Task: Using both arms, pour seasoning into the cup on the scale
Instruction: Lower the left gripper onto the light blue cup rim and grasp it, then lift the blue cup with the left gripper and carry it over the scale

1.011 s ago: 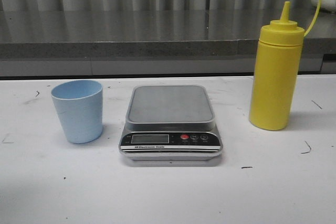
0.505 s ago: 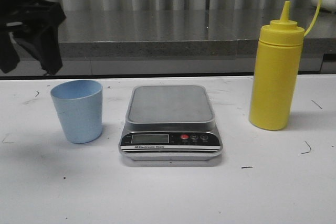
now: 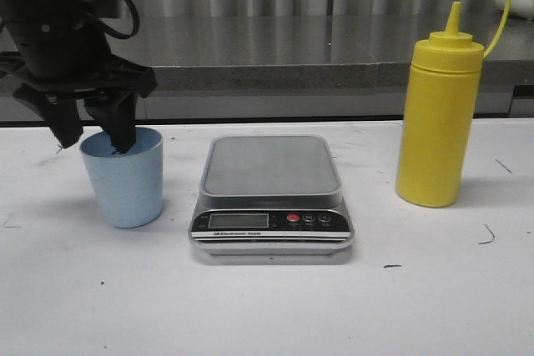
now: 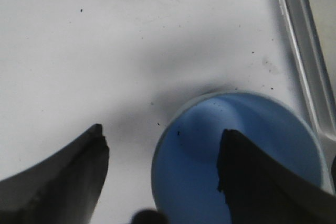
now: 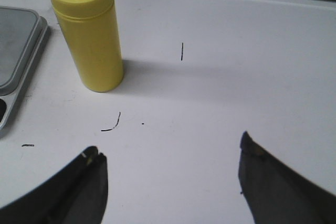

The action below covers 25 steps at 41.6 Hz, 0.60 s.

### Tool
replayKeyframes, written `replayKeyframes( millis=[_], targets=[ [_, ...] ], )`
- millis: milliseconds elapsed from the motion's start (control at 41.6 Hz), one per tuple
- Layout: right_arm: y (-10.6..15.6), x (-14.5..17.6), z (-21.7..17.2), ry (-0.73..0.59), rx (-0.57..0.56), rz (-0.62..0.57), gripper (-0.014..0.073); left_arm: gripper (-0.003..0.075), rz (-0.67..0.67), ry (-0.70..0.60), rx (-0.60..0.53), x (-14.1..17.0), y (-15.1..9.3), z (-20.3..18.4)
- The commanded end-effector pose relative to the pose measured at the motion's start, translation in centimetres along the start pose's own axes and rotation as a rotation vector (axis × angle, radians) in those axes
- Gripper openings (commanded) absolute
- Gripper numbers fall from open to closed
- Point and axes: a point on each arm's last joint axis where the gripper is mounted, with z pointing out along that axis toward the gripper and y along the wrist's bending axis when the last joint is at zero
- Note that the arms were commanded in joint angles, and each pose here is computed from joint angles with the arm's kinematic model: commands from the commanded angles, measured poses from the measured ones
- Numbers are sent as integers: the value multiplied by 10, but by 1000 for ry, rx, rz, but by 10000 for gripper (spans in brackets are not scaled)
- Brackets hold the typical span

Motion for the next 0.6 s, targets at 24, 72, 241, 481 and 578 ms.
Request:
replayKeyframes(
  millis=[24, 72, 241, 481, 578],
  targets=[
    [-1, -14, -4, -86, 12, -24, 544, 344, 2, -92, 7, -11, -3, -20],
    [-1, -14, -4, -86, 12, -24, 544, 316, -1, -90, 10, -11, -3, -20],
    [-1, -14, -4, -86, 12, -24, 544, 169, -2, -88, 11, -11, -3, -20],
    [-1, -14, -4, -86, 12, -24, 544, -20, -11, -77, 20, -10, -4, -24],
    [-1, -14, -4, -86, 12, -24, 544, -20, -11, -85, 21, -13, -4, -38]
  ],
)
